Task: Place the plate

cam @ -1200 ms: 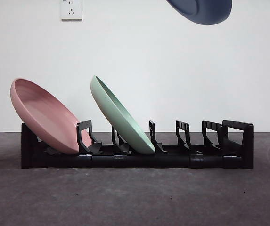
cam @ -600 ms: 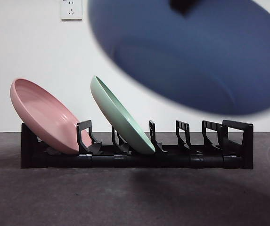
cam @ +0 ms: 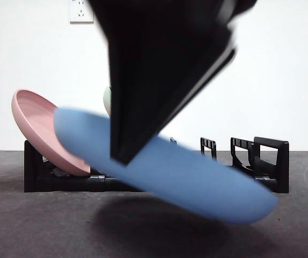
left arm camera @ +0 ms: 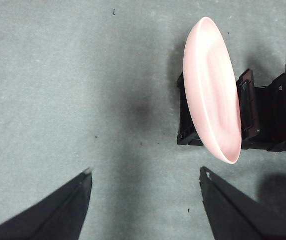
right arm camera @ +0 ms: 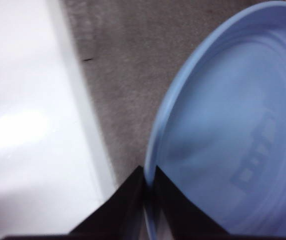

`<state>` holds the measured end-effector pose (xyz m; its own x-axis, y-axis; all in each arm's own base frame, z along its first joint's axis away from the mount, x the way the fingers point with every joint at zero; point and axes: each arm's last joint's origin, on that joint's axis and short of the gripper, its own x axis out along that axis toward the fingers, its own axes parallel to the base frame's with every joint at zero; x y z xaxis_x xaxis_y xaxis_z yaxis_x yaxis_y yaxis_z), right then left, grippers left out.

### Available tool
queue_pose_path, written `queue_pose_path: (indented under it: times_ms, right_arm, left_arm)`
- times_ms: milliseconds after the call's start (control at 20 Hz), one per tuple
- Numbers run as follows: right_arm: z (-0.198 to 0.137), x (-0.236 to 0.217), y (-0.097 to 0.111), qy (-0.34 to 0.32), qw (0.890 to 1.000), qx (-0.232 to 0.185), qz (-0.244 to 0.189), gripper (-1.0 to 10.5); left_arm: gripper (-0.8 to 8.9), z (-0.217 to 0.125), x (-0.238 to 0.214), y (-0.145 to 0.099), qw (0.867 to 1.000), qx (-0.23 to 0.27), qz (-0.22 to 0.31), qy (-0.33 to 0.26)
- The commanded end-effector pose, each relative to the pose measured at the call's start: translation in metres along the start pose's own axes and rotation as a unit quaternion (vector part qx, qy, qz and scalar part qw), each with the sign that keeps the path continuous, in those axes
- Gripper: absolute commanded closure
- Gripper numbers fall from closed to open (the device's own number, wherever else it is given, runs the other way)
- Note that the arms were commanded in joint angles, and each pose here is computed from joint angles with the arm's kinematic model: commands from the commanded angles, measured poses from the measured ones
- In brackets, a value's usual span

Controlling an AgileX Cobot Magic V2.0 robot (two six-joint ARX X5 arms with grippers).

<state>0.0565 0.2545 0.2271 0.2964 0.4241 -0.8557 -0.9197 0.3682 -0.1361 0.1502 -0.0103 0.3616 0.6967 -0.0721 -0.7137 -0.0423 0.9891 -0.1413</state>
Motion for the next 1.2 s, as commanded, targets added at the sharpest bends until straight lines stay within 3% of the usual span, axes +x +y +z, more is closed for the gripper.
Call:
queue_pose_path:
  times_ms: [50, 300, 450, 750, 950, 1050, 1200]
  right_arm:
    - [0.005, 0.014, -0.001, 0.01, 1.0, -0.004, 0.012, 9.3]
    - [0.006, 0.044, -0.014, 0.042, 0.998, 0.02, 0.029, 9.3]
    - [0.006, 0.053, -0.015, 0.046, 0.996, 0.029, 0.066, 9.3]
    - [0.031, 0.043, -0.013, -0.013, 0.989, 0.068, 0.132, 7.6]
    - [0.065, 0.005, -0.026, -0.061, 0.986, 0.091, 0.127, 7.6]
    - [0.074, -0.02, -0.044, -0.085, 0.984, 0.111, 0.11, 7.6]
    - [0.071, -0.06, -0.081, -0.111, 0.979, 0.162, 0.049, 7.6]
  left_arm:
    - [4.69, 0.005, -0.002, -0.001, 1.0, 0.01, -0.003, -0.009]
    - [4.69, 0.005, -0.002, -0.001, 1.0, 0.019, -0.003, -0.01]
    - [4.69, 0.006, -0.002, -0.001, 1.0, 0.019, -0.003, -0.011]
    - [4.69, 0.006, -0.002, -0.001, 0.999, 0.032, -0.003, -0.013]
    - [4.69, 0.006, -0.002, -0.001, 0.999, 0.03, -0.003, -0.013]
    - [4.69, 0.006, -0.002, -0.002, 0.999, 0.029, -0.009, -0.012]
    - [4.69, 0.006, -0.001, -0.004, 0.999, 0.015, -0.038, -0.005]
